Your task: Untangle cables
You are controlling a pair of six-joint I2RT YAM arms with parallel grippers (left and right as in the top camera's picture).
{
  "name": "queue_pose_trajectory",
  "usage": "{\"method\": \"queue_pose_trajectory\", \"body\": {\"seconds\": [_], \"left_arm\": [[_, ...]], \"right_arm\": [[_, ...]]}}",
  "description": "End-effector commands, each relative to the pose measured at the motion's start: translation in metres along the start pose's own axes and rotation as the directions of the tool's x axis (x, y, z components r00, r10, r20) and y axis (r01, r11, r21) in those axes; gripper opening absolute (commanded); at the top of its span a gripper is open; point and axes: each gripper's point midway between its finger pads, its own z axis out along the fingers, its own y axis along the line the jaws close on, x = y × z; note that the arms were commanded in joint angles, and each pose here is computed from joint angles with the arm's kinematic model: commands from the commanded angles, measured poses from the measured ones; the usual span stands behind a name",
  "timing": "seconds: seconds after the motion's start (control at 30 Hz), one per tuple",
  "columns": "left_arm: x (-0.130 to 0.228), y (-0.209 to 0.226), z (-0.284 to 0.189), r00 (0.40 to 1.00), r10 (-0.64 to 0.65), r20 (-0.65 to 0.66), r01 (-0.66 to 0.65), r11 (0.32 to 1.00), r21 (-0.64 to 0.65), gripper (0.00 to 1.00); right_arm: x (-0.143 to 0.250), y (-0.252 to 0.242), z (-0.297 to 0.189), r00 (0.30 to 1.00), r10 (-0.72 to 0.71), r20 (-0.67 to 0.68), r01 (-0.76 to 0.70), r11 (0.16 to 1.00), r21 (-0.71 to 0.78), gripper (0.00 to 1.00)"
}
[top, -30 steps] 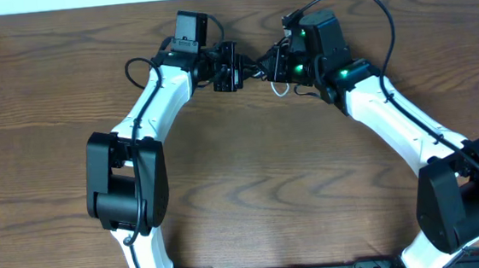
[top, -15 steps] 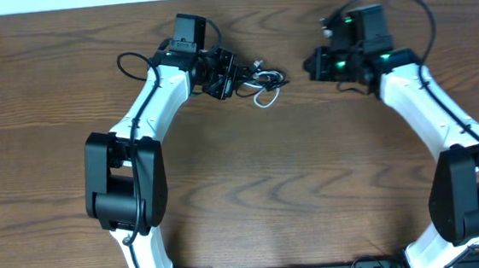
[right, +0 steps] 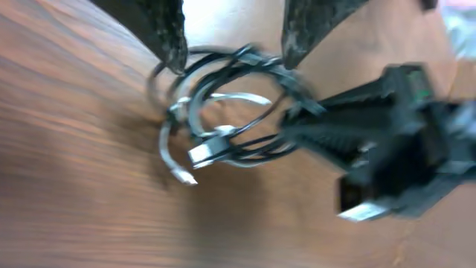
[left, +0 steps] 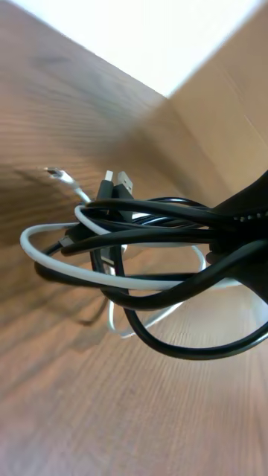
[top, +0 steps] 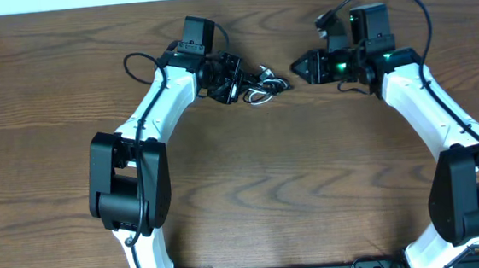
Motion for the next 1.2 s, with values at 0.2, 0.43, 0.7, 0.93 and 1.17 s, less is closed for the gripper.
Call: {"method": "queue_pose_trajectory", "body": {"seconds": [0.2, 0.43, 0.7, 0.93, 1.17], "left_arm": [[-0.045, -0.012, -0.008, 0.880, -0.430, 0.201, 0.411, 0.902, 0.133, 0.07], [-0.043, -0.016, -0.008, 0.803, -0.575, 0.156, 0.552, 0.817, 0.167, 0.07], [-0.034, -0.016, -0.006, 0.799, -0.591, 0.112, 0.575, 0.805, 0.145, 0.08], [-0.034, -0.016, -0.006, 0.799, -0.591, 0.111, 0.575, 0.805, 0.145, 0.08], [-0.026, -0.017, -0.005, 0.807, -0.585, 0.076, 0.575, 0.809, 0.121, 0.08]], "right_arm": [[0.008, 0.034, 0.013, 0.997, 0.078, -0.023, -0.079, 0.997, -0.021, 0.46], [0.014, 0.030, 0.042, 0.976, 0.211, 0.051, -0.216, 0.963, 0.164, 0.42], [0.027, 0.028, 0.090, 0.974, 0.223, 0.027, -0.225, 0.966, 0.126, 0.39], [0.033, 0.025, 0.110, 0.977, 0.214, 0.016, -0.214, 0.971, 0.102, 0.38], [0.024, 0.021, 0.129, 0.981, 0.178, 0.072, -0.183, 0.980, 0.075, 0.33]]}}
